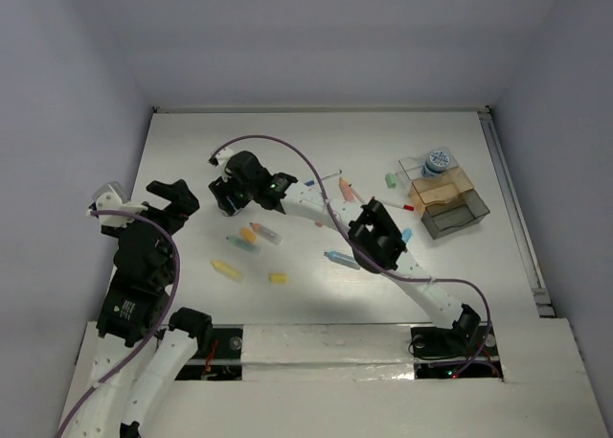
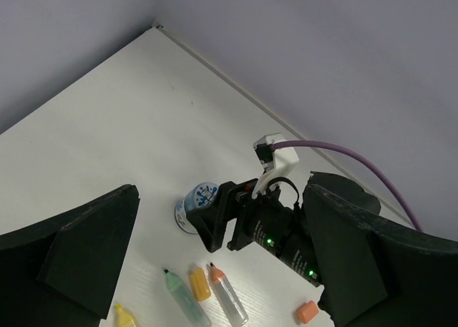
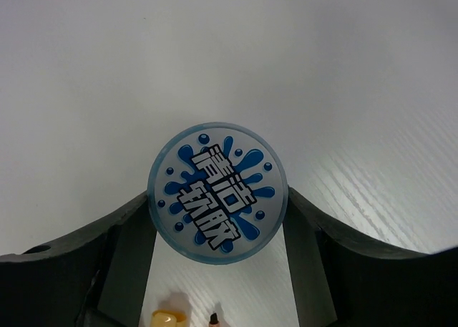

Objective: Sort the stationery into containers
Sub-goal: Pick up the stationery from the center of the board.

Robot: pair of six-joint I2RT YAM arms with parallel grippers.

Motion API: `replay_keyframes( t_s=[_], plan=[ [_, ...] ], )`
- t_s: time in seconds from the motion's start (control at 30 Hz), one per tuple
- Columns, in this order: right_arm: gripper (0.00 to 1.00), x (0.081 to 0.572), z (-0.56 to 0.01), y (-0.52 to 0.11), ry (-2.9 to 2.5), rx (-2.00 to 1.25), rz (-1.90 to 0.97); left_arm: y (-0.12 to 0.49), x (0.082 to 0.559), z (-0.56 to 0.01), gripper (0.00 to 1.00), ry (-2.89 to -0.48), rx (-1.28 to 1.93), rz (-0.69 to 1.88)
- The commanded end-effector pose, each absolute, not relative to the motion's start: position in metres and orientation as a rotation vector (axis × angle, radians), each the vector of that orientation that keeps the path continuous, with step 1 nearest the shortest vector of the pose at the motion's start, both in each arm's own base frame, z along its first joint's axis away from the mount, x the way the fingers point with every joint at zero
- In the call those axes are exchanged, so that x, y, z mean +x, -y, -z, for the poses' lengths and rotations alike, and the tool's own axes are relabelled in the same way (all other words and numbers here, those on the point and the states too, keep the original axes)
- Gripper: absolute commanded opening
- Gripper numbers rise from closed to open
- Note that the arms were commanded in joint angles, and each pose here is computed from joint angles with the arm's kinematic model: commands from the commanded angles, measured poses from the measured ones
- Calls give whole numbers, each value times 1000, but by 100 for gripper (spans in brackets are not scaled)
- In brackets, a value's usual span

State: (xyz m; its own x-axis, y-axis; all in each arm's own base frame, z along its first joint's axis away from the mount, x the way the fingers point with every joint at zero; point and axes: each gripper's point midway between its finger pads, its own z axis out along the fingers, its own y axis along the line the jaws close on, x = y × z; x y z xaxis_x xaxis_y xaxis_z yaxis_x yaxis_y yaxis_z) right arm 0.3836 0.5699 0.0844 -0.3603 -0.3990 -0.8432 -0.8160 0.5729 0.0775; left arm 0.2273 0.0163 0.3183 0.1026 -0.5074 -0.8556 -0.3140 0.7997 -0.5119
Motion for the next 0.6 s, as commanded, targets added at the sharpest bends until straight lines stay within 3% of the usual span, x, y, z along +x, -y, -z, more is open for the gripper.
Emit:
replay_keyframes(
  t_s=[0.0,0.2,0.3,0.43,0.57],
  plan=[
    [57,392,-121,-587,-1864,-896,-675,-15,226,-336,99,-1444,-675,201],
    [48,414,-178,-581,-1751,-773,-607,-3,232,-334,99,-1464,-604,230],
    [47,441,-246,-537,-1684,-604,-611,11,234,-335,99,-1487,-511,271],
    [45,449,-289,-436,-1700,-406,-613,45,237,-336,99,-1508,-299,374],
    [45,456,-289,-318,-1766,-218,-460,100,228,-341,99,-1501,13,581]
  ],
)
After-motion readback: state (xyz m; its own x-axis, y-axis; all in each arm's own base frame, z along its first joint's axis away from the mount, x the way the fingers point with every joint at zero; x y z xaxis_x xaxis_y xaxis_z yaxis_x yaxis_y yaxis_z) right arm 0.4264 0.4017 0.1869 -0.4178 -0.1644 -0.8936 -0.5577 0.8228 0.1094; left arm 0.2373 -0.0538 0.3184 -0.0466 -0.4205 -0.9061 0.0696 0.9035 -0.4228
